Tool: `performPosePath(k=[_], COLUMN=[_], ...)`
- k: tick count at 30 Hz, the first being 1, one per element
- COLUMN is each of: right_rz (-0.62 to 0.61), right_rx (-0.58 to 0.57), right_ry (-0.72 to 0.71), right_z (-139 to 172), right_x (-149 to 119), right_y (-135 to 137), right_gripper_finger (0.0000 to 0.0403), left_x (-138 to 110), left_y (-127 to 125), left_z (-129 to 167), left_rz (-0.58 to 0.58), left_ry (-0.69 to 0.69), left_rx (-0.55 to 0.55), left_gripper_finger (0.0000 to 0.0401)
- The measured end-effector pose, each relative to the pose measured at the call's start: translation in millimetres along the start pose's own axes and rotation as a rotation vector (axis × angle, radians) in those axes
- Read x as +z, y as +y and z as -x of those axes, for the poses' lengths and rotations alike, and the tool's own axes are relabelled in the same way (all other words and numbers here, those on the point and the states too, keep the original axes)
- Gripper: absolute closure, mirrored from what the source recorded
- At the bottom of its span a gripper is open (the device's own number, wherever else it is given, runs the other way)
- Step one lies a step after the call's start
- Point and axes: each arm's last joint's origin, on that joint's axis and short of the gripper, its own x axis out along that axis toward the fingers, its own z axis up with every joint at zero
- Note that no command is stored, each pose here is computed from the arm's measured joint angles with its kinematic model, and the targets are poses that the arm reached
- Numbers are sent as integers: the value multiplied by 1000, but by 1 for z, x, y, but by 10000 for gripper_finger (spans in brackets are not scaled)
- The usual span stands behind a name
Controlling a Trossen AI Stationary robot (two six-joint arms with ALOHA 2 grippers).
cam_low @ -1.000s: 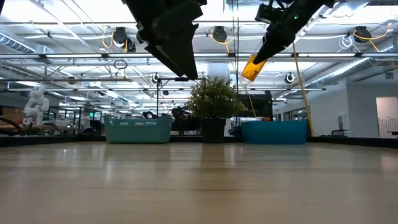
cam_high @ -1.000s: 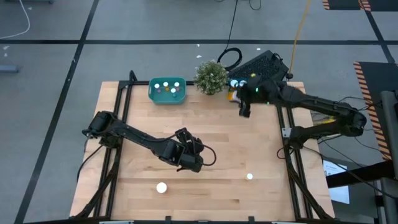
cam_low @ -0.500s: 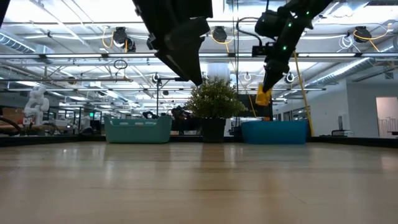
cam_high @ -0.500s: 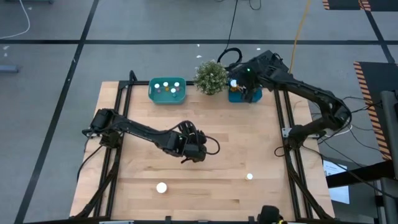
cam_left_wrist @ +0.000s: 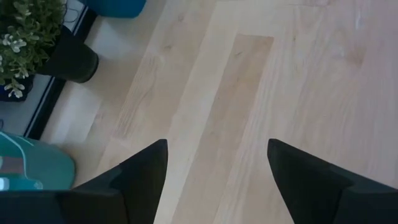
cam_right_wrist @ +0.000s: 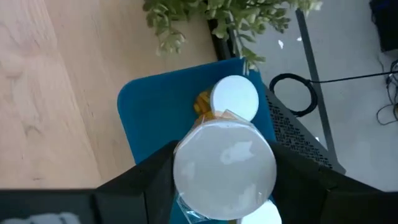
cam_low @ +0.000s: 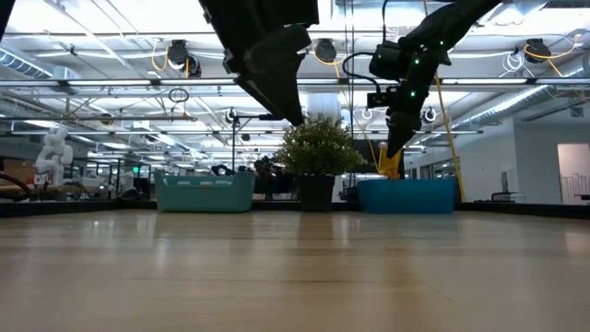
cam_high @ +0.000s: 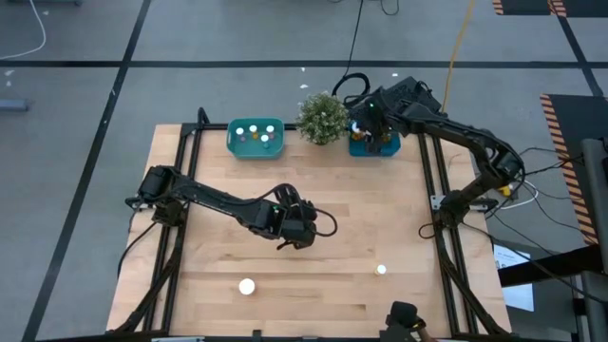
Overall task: Pick and place medicine bottles into bin by pill shape (circle, oval)
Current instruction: Put the big orange pill bottle into the blue bin, then put the small yellow pill bottle into the green bin
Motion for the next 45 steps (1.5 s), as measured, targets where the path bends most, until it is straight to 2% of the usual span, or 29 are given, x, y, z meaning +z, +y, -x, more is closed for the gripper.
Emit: performPosePath(k=[7,22,36,45], right_rz=[-28,-48,-51,-49], right_rx=[51,112,137,123], right_ry=[-9,91,80,68], right_z=[-8,-47,-48,-47], right_x=[0,-3,-3,-1], right_y=[1,8,8,8], right_gripper_finger=[190,190,157,156], left_x=[2,3,3,3], left_y=[-2,-2,-3,-3], left_z=[0,0,0,0], left_rz=[-32,-53,-49,-56], left_ry=[-14,-15,-16,-16], left_rx=[-35,-42,-61,-61], left_gripper_finger=[125,125,125,125])
